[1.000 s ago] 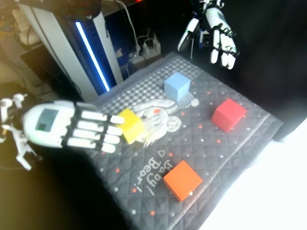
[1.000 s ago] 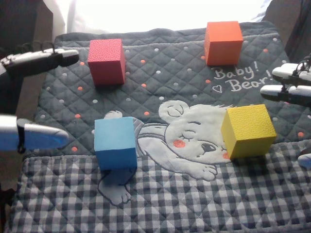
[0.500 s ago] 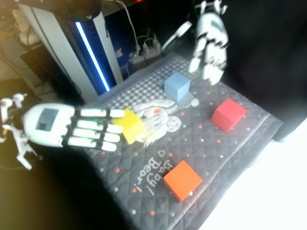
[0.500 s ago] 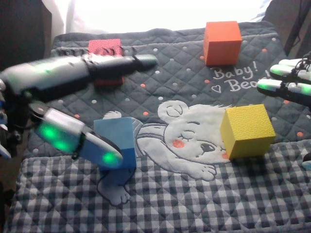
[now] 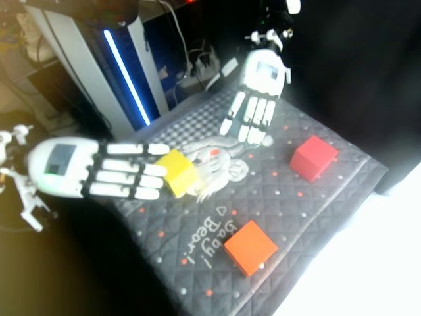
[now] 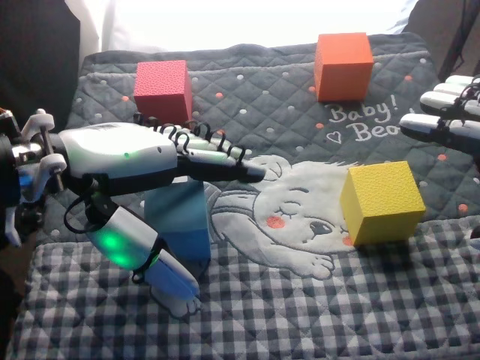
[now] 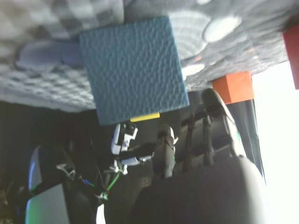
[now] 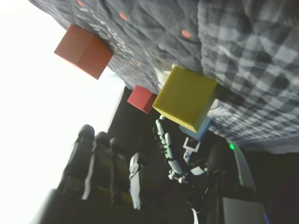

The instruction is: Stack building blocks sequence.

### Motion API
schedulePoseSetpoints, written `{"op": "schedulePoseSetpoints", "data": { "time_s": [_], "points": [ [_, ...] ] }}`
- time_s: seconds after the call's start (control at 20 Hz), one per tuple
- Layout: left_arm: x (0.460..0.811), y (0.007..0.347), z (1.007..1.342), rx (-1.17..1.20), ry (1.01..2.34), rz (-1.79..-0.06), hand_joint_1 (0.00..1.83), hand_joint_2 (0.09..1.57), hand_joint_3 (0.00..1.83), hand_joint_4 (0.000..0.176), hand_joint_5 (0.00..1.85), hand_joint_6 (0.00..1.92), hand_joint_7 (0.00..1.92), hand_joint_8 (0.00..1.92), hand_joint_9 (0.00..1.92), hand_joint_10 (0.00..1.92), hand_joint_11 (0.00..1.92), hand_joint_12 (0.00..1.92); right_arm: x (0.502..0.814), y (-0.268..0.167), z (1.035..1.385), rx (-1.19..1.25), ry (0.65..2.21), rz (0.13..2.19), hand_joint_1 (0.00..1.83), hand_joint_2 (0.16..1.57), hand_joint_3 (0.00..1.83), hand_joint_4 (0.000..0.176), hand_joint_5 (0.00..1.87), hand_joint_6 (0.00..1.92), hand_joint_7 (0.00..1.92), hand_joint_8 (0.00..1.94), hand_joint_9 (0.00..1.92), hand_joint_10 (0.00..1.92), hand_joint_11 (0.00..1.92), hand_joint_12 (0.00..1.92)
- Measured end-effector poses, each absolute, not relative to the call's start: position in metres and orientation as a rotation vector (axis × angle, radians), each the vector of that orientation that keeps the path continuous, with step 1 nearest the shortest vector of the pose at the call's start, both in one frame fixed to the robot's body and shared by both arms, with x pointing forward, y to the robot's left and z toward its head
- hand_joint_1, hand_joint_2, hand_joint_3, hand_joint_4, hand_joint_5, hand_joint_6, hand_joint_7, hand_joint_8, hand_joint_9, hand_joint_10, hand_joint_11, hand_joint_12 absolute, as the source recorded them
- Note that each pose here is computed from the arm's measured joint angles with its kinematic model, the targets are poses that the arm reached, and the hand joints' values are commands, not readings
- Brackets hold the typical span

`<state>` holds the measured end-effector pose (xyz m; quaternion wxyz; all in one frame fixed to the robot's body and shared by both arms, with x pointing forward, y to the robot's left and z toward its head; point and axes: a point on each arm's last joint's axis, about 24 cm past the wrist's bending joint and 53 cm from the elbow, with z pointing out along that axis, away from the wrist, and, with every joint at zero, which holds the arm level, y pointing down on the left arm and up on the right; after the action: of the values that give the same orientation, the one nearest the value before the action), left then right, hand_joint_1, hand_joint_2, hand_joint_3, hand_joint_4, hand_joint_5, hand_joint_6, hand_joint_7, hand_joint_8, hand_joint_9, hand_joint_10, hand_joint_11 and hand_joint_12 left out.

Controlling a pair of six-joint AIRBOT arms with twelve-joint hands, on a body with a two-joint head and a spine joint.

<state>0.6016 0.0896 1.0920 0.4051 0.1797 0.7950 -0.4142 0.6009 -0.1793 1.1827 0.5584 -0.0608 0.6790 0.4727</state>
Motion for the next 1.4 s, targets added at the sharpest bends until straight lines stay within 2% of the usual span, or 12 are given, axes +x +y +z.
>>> {"op": "schedulePoseSetpoints", "data": {
  "time_s": [0.1,0.35,0.45,0.5,0.65,0.7,0.75,0.85,1.0,1.15,1.25,1.4],
  "points": [
    [0.603,0.087,1.088,0.486,2.013,-1.01,0.88,0.86,0.01,0.108,0.54,0.02,0.46,0.03,0.38,0.05,0.0,1.18,0.601,-0.18,1.184,-0.141,1.597,1.117,0.82,1.06,0.01,0.176,0.0,0.0,0.0,0.0,0.0,0.0,0.01,0.01],
    [0.609,0.083,1.095,0.526,1.985,-0.973,1.05,0.94,0.0,0.059,0.75,0.01,0.66,0.06,0.63,0.18,0.14,1.52,0.601,-0.18,1.184,-0.138,1.597,1.12,0.81,1.07,0.01,0.176,0.0,0.0,0.01,0.0,0.0,0.0,0.01,0.01],
    [0.61,0.083,1.095,0.534,1.982,-0.965,1.21,1.08,0.01,0.035,0.87,0.01,0.8,0.03,0.63,0.7,0.4,1.52,0.601,-0.18,1.184,-0.137,1.596,1.122,0.81,1.08,0.01,0.176,0.0,0.0,0.0,0.0,0.01,0.0,0.01,0.01],
    [0.61,0.082,1.096,0.548,1.973,-0.952,1.44,1.22,0.0,0.032,0.79,0.0,0.69,1.28,0.65,1.59,0.62,1.78,0.601,-0.179,1.184,-0.135,1.596,1.123,0.81,1.07,0.0,0.176,0.01,0.0,0.02,0.01,0.03,0.01,0.04,0.02],
    [0.611,0.081,1.095,0.584,1.961,-0.904,1.34,1.22,0.0,0.0,1.0,0.04,0.73,1.41,0.57,1.82,0.79,1.87,0.601,-0.18,1.184,-0.132,1.596,1.123,0.82,1.08,0.0,0.176,0.0,0.0,0.01,0.0,0.03,0.01,0.05,0.02],
    [0.612,0.082,1.095,0.581,1.963,-0.902,1.34,1.22,0.0,0.0,1.0,0.04,0.73,1.41,0.57,1.82,0.79,1.87,0.601,-0.18,1.184,-0.132,1.596,1.123,0.82,1.08,0.0,0.176,0.0,0.0,0.01,0.0,0.03,0.01,0.05,0.02],
    [0.614,0.085,1.095,0.562,1.969,-0.896,1.26,1.2,0.0,0.0,0.94,0.73,0.76,1.52,0.64,1.78,0.84,1.8,0.601,-0.18,1.185,-0.13,1.596,1.123,0.83,1.08,0.0,0.176,0.0,0.0,0.01,0.0,0.03,0.0,0.04,0.02],
    [0.617,0.09,1.093,0.54,1.976,-0.884,1.22,1.22,0.0,0.0,0.79,1.19,0.77,1.41,0.77,1.7,0.93,1.71,0.601,-0.18,1.185,-0.127,1.594,1.124,0.81,1.08,0.0,0.176,0.0,0.0,0.02,0.0,0.03,0.0,0.06,0.03],
    [0.621,0.094,1.097,0.518,1.964,-0.875,1.24,1.18,0.0,0.0,1.0,0.83,0.74,1.54,0.79,1.66,0.89,1.74,0.601,-0.179,1.185,-0.122,1.594,1.129,0.79,1.08,0.0,0.176,0.0,0.0,0.01,0.0,0.02,0.0,0.02,0.01],
    [0.629,0.102,1.115,0.463,1.931,-0.886,1.37,1.24,0.02,0.0,0.78,1.58,0.64,1.62,0.73,1.92,0.84,1.92,0.601,-0.18,1.185,-0.119,1.593,1.128,0.77,1.09,0.0,0.176,0.0,0.0,0.01,0.0,0.02,0.0,0.03,0.02],
    [0.64,0.103,1.149,0.443,1.847,-0.905,1.35,1.16,0.0,0.0,1.0,0.8,0.76,1.37,0.86,1.51,0.91,1.66,0.601,-0.18,1.185,-0.12,1.593,1.129,0.79,1.1,0.01,0.176,0.01,0.0,0.03,0.01,0.0,0.0,0.01,0.01],
    [0.656,0.105,1.187,0.414,1.747,-0.927,1.47,1.15,0.0,0.0,0.98,0.84,0.78,1.31,0.84,1.41,0.68,1.62,0.601,-0.18,1.185,-0.119,1.593,1.128,0.78,1.1,0.0,0.176,0.02,0.01,0.04,0.01,0.0,0.0,0.02,0.01]
  ]
}}
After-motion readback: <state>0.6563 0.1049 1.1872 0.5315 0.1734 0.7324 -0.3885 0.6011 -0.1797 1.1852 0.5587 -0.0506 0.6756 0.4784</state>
